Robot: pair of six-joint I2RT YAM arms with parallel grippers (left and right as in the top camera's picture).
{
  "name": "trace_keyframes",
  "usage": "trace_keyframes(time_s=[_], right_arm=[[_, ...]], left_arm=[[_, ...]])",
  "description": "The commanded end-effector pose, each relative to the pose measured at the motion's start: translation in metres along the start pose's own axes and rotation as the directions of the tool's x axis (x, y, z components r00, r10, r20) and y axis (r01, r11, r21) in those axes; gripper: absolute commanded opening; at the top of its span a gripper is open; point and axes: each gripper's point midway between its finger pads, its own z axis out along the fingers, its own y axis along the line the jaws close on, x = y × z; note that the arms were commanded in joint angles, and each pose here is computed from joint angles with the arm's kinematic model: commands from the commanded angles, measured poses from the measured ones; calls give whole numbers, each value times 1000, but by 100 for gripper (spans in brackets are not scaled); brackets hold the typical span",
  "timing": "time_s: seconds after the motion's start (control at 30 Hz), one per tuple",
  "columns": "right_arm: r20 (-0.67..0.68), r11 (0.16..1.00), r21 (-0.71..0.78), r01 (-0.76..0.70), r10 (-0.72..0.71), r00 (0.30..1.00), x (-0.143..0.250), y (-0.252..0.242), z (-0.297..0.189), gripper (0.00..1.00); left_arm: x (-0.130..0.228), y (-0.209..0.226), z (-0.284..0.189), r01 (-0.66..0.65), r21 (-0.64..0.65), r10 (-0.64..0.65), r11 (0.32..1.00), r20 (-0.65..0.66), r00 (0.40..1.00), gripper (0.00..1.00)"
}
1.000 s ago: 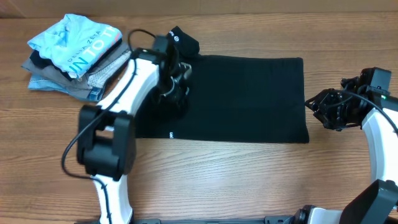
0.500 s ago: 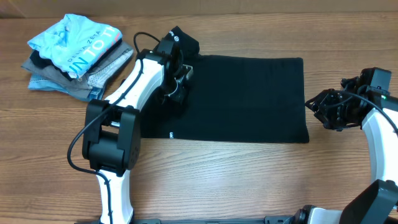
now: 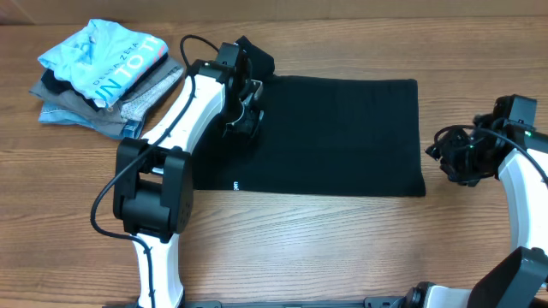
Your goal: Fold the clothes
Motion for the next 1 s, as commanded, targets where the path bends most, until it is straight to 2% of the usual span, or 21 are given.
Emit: trace_keyframes(time_s=[0.0,0.07,0.17,0.23,0.33,0.43,0.6,0.77,0.87,0.97], right_arm=[[6,994,96,-49,49,999,3,-19,1,51],[-21,992,110,-55,57,998,11,-24,5,54],[-56,990,124,-62,69,996,25,-34,19,55],[-79,993,98,-65,73,994,34,-36,33,55],[-109,999,-22,-36,34,993,46,-25,52,55],[-102,998,-31,-54,51,993,52,-31,65,56],[-79,997,-42,-63,60,995,54,-36,77,58],[-77,997,-24,-79,77,994,54,-39,78,58],[-77,997,-10,-80,79,994,55,-43,79,58],[-73,997,-3,-79,79,994,56,-45,81,57]], left_arm=[[-2,13,-38,25,-73,-26,997,-7,1000,52],[2,22,-57,40,-111,-42,993,-23,999,53],[11,27,-84,63,-121,-69,991,-47,997,64],[21,30,-96,80,-122,-91,989,-81,993,67],[44,34,-104,115,-125,-135,985,-162,978,61],[66,35,-109,145,-123,-171,982,-247,954,51],[72,39,-110,162,-124,-190,979,-267,945,56],[79,36,-107,195,-106,-218,975,-288,933,53],[101,35,-107,207,-121,-236,971,-329,915,50],[123,46,-111,246,-209,-305,946,-329,894,49]])
